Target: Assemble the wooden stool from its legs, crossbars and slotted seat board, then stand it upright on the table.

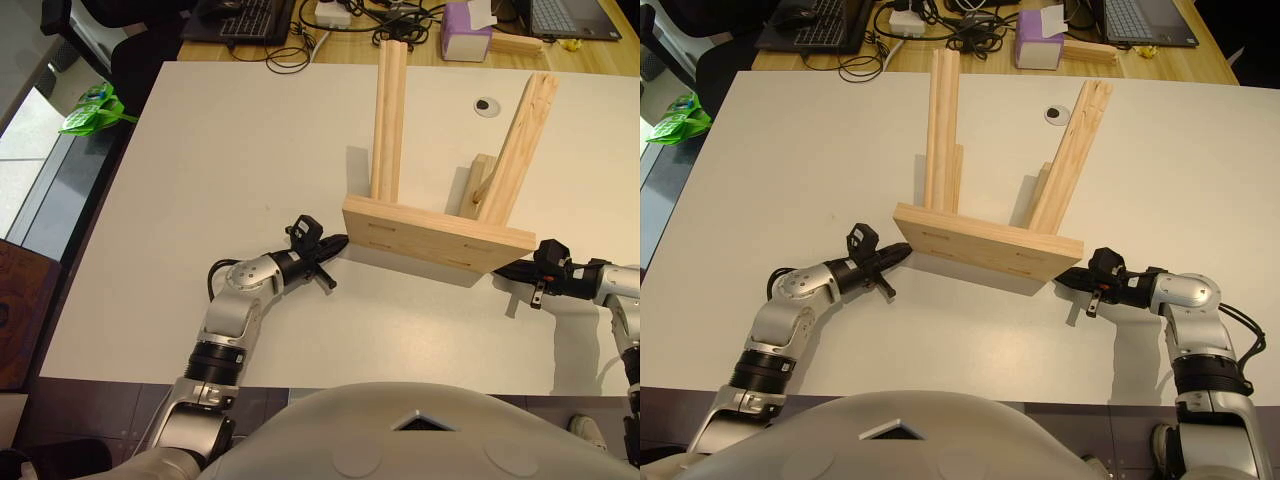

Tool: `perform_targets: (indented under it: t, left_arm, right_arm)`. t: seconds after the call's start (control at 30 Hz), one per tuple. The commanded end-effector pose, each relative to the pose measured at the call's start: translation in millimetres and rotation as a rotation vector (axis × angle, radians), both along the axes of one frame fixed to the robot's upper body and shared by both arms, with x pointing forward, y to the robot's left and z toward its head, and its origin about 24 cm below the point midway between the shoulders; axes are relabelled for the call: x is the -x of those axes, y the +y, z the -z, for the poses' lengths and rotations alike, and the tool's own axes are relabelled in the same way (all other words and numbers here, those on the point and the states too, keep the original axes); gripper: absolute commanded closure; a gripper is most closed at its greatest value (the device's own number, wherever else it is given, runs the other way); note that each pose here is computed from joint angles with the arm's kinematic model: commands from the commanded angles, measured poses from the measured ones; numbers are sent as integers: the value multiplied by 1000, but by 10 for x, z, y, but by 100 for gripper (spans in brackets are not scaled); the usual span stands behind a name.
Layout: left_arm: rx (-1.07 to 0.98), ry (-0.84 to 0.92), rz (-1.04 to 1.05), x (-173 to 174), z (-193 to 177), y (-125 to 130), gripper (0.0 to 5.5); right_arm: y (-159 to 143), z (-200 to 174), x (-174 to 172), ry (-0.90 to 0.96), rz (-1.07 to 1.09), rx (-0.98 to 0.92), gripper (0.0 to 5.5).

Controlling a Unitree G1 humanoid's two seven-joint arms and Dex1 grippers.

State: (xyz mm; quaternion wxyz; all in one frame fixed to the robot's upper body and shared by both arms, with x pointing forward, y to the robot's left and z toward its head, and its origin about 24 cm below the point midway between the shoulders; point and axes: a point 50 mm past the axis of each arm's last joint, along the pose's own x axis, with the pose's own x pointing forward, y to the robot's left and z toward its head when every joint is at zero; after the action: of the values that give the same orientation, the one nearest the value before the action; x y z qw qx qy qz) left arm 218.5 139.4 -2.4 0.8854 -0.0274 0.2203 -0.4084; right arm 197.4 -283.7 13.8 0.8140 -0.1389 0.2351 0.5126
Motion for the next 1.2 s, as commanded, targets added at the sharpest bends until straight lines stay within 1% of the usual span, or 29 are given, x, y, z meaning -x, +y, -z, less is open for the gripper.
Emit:
perform_targets:
  t: [0.03, 0.4, 0.7, 0.9, 1.07, 1.2]
  left_arm:
    - [-1, 9, 26, 33, 2, -32, 547]
    - [-5, 8, 19, 21, -4, -4, 547]
    - [11, 9, 58, 63, -35, -78, 547]
    - [28, 9, 101, 126, -108, -128, 547]
    - [30, 14, 116, 166, -148, -110, 547]
    - [25, 9, 136, 213, -232, -43, 547]
  right_arm:
    - [-33, 28, 69, 30, -16, 21, 550]
    - [-71, -4, 123, 49, -24, 18, 550]
    - [23, -5, 103, 41, -33, -18, 550]
    - [53, -150, 78, 6, -36, -62, 550]
    - [91, -284, 95, 8, -56, -94, 550]
    - [103, -364, 122, 18, -63, -111, 550]
